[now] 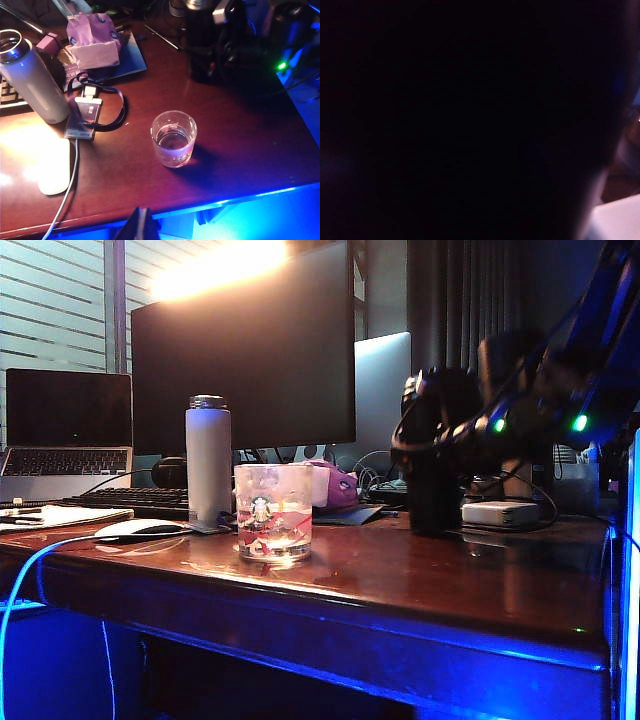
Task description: Pick up the black thermos, pour a little water from inside into the glass cup, then place the black thermos back on the table.
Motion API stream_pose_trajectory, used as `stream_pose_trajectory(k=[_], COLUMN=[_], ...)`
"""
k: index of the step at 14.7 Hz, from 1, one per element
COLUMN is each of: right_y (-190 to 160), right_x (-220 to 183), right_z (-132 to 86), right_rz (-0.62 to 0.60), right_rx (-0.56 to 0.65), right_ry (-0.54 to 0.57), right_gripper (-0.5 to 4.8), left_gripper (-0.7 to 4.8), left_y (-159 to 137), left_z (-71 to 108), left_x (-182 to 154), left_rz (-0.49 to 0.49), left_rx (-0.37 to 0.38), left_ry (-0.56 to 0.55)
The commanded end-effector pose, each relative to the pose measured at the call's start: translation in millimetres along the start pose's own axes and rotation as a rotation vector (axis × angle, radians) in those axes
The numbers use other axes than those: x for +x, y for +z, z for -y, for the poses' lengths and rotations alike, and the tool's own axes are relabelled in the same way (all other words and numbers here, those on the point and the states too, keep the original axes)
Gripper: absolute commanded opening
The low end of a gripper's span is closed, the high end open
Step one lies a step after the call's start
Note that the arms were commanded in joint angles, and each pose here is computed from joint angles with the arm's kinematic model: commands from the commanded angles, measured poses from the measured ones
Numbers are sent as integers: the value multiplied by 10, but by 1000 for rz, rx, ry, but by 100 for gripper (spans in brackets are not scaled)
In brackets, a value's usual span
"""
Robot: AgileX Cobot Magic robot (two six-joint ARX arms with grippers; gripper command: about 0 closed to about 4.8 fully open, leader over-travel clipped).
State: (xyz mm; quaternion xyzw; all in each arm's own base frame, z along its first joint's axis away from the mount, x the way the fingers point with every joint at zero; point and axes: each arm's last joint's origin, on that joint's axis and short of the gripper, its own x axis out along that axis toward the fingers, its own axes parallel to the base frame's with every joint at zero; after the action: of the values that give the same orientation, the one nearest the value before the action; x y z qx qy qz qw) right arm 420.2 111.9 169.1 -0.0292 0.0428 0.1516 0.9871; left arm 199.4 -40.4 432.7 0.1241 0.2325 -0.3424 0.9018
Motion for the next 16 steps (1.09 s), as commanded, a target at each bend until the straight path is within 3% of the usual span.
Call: stream_pose_trajectory(k=[1,4,8,10,16], right_y=[453,652,629,600,399], right_x=[-231,-417,-456,-478,-490], right_z=[7,-148,-638,-828,-1039], right_rz=[139,113,53,31,-103], right_rx=[-47,-163,-232,-321,-540], right_ry=[-20,8,66,78,100], right_gripper=[0,0,0,0,0], left_gripper=[-3,-3,-3,-3,-3], left_y=[19,19,19,19,19], left_z=[2,2,2,2,2], left_x=[-15,-15,-15,-15,-15], left_rz=[17,17,17,16,17], left_rx=[12,12,12,11,12], left_ry=[2,2,2,2,2])
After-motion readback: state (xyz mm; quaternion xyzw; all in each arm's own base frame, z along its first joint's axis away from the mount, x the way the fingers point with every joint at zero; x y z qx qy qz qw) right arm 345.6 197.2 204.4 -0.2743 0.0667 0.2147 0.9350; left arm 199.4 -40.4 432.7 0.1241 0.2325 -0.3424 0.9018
